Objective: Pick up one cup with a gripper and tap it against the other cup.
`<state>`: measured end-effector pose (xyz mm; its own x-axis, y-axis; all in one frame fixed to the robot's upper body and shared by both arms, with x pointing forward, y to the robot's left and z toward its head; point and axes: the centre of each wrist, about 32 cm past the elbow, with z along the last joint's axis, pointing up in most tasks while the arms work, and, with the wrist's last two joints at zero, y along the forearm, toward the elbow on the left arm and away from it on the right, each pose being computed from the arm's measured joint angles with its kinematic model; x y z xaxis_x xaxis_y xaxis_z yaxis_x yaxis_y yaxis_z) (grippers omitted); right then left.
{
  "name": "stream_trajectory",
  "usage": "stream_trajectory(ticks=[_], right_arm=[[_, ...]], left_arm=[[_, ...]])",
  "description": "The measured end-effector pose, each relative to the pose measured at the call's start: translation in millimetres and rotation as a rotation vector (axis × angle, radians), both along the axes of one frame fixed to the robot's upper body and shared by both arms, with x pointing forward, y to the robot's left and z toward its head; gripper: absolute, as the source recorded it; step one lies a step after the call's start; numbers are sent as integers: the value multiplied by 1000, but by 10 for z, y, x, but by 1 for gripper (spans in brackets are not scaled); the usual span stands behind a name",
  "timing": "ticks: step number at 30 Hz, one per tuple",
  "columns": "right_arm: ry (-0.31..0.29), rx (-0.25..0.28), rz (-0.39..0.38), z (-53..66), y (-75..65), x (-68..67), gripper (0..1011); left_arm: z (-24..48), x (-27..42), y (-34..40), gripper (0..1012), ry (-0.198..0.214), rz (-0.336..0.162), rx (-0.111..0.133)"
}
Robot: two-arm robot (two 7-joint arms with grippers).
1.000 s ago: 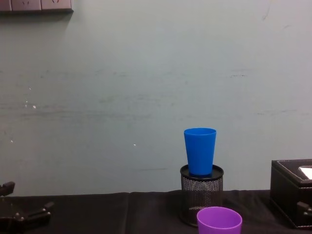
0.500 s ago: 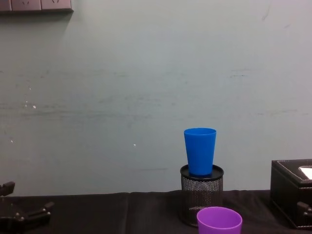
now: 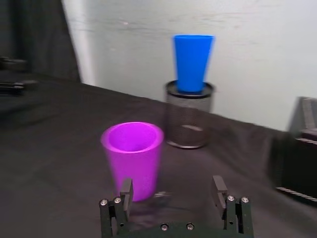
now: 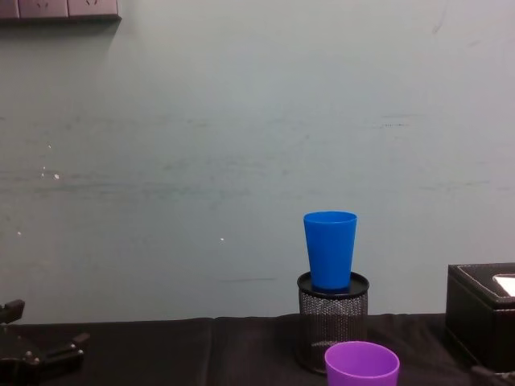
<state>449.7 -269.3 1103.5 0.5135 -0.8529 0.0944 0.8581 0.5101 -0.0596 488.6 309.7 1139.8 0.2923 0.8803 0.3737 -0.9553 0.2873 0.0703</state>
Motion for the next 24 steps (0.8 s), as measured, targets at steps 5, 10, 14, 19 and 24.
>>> stream_trajectory(ticks=[5,10,14,19,24], right_arm=[[8,31,48,-30,110,-56,1002],[-4,38,76,-45,220,-31,1002],[-24,23,80,-44,298,19,1002],[-35,8,72,-67,395,117,1002],[-28,9,63,-112,455,202,1002]], left_arm=[[0,0,0,1000,0,0,0],[0,0,0,1000,0,0,0],[0,0,0,1000,0,0,0],[0,0,0,1000,0,0,0],[0,0,0,1000,0,0,0]])
